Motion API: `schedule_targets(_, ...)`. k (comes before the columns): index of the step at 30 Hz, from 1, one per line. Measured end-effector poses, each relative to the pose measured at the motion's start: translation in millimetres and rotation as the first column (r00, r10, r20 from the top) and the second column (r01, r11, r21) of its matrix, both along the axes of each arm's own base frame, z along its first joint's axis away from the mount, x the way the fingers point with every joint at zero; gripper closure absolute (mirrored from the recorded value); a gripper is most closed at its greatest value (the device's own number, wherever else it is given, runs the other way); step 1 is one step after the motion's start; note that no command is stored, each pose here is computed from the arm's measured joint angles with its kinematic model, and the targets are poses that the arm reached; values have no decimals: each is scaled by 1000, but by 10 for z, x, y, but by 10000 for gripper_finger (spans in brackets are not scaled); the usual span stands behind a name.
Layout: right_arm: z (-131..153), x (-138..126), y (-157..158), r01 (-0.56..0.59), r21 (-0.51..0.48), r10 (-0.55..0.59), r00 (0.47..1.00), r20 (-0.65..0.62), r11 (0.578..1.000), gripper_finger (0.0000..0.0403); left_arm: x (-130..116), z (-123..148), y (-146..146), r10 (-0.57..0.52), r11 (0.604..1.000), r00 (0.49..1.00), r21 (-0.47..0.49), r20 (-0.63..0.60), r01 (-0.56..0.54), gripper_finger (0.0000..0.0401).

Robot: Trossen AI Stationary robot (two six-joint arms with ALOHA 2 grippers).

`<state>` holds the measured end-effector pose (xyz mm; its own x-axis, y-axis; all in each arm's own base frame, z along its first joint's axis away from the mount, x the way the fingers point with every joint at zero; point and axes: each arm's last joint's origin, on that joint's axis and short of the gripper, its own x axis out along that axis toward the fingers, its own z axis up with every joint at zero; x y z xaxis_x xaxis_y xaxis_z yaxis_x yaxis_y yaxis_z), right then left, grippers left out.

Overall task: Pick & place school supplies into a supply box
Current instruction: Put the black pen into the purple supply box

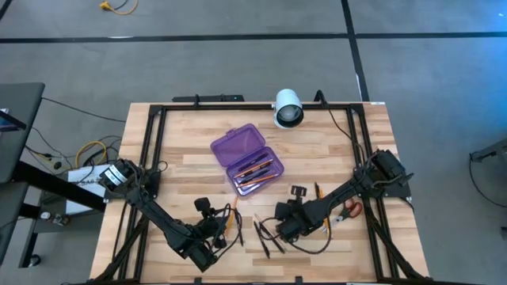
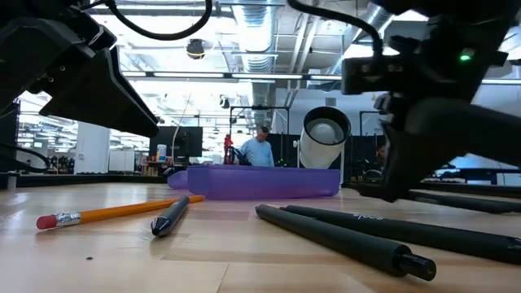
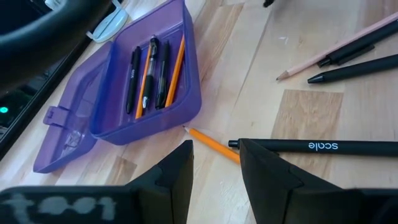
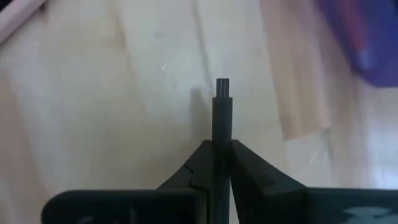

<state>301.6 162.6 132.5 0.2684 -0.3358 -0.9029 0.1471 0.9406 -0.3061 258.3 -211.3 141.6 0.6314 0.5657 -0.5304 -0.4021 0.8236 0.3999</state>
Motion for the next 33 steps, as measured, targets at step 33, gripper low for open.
schedule_targets(33, 482, 572, -518, -160, -250, 172, 985, 29, 955, 383, -3, 0, 3, 0, 1000, 1000, 3, -4, 0, 280)
